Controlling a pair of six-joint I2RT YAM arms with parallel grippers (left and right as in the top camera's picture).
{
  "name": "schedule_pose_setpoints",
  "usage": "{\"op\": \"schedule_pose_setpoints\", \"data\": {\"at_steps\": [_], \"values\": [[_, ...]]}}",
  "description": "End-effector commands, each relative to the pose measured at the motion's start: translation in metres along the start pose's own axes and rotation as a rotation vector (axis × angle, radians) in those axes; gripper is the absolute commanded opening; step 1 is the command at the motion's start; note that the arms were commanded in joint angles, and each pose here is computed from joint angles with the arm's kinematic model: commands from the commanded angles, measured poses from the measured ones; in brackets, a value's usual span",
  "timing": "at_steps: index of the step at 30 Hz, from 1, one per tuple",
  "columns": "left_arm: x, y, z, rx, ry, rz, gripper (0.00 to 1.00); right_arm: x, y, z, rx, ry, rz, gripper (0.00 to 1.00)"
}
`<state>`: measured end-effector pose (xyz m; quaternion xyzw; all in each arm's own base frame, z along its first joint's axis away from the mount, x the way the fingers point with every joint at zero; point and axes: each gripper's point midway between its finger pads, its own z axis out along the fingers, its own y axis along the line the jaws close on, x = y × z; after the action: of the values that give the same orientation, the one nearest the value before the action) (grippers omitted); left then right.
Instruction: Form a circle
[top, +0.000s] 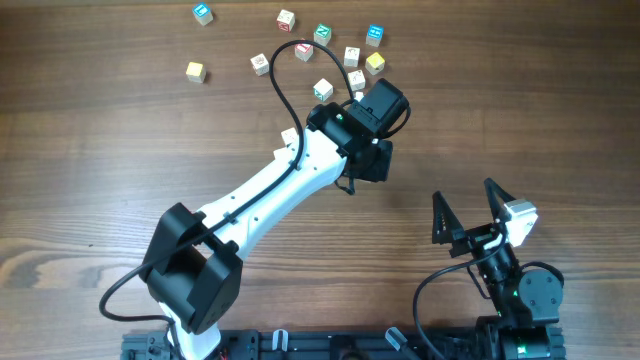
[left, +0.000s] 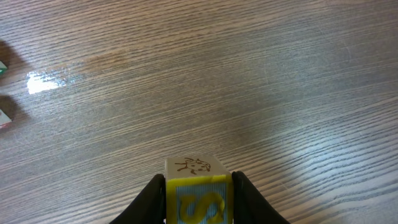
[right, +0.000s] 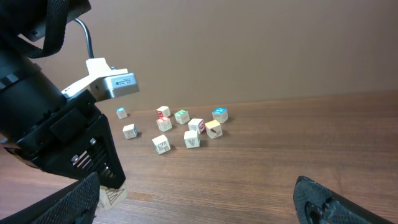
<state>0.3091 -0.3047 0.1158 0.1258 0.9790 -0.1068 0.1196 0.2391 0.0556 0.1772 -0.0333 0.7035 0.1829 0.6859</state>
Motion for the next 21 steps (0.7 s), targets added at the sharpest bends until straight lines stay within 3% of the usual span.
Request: {"op": "schedule_pose_setpoints", "data": {"at_steps": [1, 21], "values": [[0.0052, 0.0001, 0.0021, -0.002, 0.015, -0.006, 0.26, -0.0027, 0.0005, -0.0004, 0.001, -0.013, -0.008, 1.0], [0.015, -0.003, 0.0022, -0.011, 0.042, 0.01, 0.26, -0.0027, 0.0005, -0.0004, 0.001, -0.013, -0.008, 1.0]]}}
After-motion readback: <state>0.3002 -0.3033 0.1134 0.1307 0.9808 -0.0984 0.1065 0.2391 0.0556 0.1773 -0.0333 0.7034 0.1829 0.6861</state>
